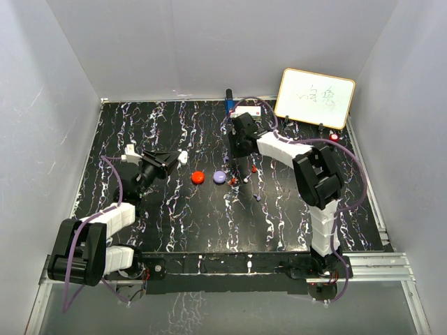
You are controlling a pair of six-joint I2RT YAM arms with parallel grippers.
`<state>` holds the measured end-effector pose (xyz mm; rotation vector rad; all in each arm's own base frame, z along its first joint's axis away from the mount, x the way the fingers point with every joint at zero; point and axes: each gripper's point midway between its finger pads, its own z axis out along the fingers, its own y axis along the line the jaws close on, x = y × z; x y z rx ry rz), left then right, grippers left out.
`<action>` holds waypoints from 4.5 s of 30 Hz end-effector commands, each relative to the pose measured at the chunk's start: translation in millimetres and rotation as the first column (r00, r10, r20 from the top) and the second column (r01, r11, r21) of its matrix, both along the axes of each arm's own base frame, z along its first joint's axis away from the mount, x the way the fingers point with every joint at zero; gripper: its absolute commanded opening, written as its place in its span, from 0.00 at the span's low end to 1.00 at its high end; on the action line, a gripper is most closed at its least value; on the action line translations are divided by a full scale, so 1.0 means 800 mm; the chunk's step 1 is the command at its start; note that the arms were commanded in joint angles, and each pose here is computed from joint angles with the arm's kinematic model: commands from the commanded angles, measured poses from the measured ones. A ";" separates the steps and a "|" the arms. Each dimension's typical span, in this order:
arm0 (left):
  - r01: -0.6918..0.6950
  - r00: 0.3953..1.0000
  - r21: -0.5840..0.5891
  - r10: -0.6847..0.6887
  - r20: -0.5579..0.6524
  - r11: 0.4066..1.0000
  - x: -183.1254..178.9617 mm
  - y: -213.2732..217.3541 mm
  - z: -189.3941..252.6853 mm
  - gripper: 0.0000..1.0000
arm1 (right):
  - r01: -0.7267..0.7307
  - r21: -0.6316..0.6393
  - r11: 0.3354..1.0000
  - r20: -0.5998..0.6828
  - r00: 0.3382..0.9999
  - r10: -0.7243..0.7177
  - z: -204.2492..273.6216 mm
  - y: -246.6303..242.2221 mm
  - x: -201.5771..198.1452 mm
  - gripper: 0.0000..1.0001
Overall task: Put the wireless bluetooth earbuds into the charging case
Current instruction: Pick up the earbud from the center of the board, then place the earbud in the charging case.
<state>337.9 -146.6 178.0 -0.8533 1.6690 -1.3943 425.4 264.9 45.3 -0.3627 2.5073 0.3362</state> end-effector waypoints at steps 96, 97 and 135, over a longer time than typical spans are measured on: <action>0.180 0.970 -0.148 -0.151 0.191 0.973 0.059 -0.095 0.053 0.00 | 0.166 0.946 0.279 -0.245 0.929 0.277 0.254 0.096 -0.079 0.00; 0.181 0.970 -0.148 -0.152 0.192 0.972 0.058 -0.096 0.054 0.00 | 0.165 0.946 0.279 -0.244 0.929 0.277 0.255 0.095 -0.079 0.00; 0.207 0.970 -0.146 -0.183 0.159 0.967 0.037 -0.097 0.047 0.00 | 0.166 0.943 0.288 -0.253 0.921 0.296 0.245 0.098 -0.078 0.00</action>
